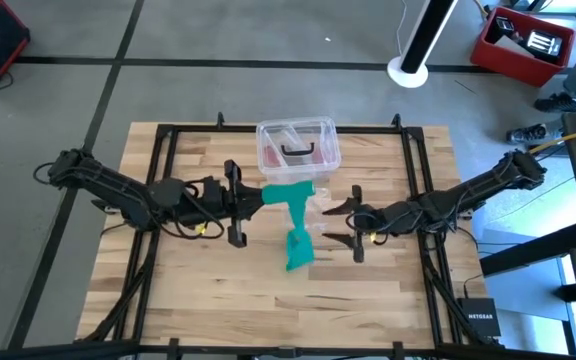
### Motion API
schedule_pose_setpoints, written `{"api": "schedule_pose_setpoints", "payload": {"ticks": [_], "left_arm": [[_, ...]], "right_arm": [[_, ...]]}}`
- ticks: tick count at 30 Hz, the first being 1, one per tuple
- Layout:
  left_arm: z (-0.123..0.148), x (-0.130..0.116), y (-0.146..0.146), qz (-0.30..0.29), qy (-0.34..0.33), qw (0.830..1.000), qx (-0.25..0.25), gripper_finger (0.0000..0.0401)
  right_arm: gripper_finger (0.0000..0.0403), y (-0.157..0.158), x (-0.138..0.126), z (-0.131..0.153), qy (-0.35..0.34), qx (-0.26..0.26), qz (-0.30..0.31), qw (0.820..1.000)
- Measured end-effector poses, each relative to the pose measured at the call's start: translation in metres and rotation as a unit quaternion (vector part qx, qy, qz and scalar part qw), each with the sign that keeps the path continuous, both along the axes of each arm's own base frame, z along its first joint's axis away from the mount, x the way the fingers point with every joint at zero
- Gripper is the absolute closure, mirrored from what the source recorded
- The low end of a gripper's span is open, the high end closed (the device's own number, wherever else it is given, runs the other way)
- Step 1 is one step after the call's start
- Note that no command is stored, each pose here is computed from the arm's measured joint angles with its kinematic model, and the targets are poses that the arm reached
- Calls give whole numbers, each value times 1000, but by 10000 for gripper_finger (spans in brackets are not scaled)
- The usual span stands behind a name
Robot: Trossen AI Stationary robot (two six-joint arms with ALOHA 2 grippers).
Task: Roll bandage
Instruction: Roll the green bandage
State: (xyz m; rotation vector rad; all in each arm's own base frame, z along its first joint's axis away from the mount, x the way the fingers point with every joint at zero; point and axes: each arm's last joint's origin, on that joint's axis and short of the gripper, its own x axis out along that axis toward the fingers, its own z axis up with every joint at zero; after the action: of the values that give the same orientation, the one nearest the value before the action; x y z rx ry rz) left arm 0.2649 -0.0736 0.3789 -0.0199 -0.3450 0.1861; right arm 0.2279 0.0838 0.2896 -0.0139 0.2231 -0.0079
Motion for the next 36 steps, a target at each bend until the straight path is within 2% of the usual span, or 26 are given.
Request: {"api": "schedule_pose_setpoints", "payload": {"ticks": [4, 10, 12, 18, 22, 25, 28, 32, 36], "left_arm": [[2, -1, 2, 3, -5, 1000, -4, 390], [2, -1, -1, -21, -9, 1000, -1, 390], [2, -2, -3, -23, -8, 1000, 1, 390], [4, -5, -8, -31, -16, 999, 5, 390], [8, -8, -11, -38, -29, 999, 9, 390], [12, -14, -13, -44, -39, 998, 9, 390], [16, -19, -13, -46, -44, 998, 15, 390], [22, -26, -10, -37, -54, 997, 29, 390], [31, -37, -5, -31, -72, 996, 33, 390]], "right_arm": [[154, 6, 14, 3, -56, 16, 8, 998], [155, 0, 39, -20, -39, -10, -73, 997], [155, -4, 44, -31, -10, -19, -77, 997], [155, -2, 48, -52, 60, -4, -47, 997], [155, -4, 48, -75, 141, -43, -71, 986], [155, -6, 44, -81, 172, -52, -82, 980], [155, -4, 41, -74, 169, -17, -55, 984], [155, 7, 43, -46, 139, 46, 39, 989], [155, 16, 39, -47, 178, 36, 63, 981]]}}
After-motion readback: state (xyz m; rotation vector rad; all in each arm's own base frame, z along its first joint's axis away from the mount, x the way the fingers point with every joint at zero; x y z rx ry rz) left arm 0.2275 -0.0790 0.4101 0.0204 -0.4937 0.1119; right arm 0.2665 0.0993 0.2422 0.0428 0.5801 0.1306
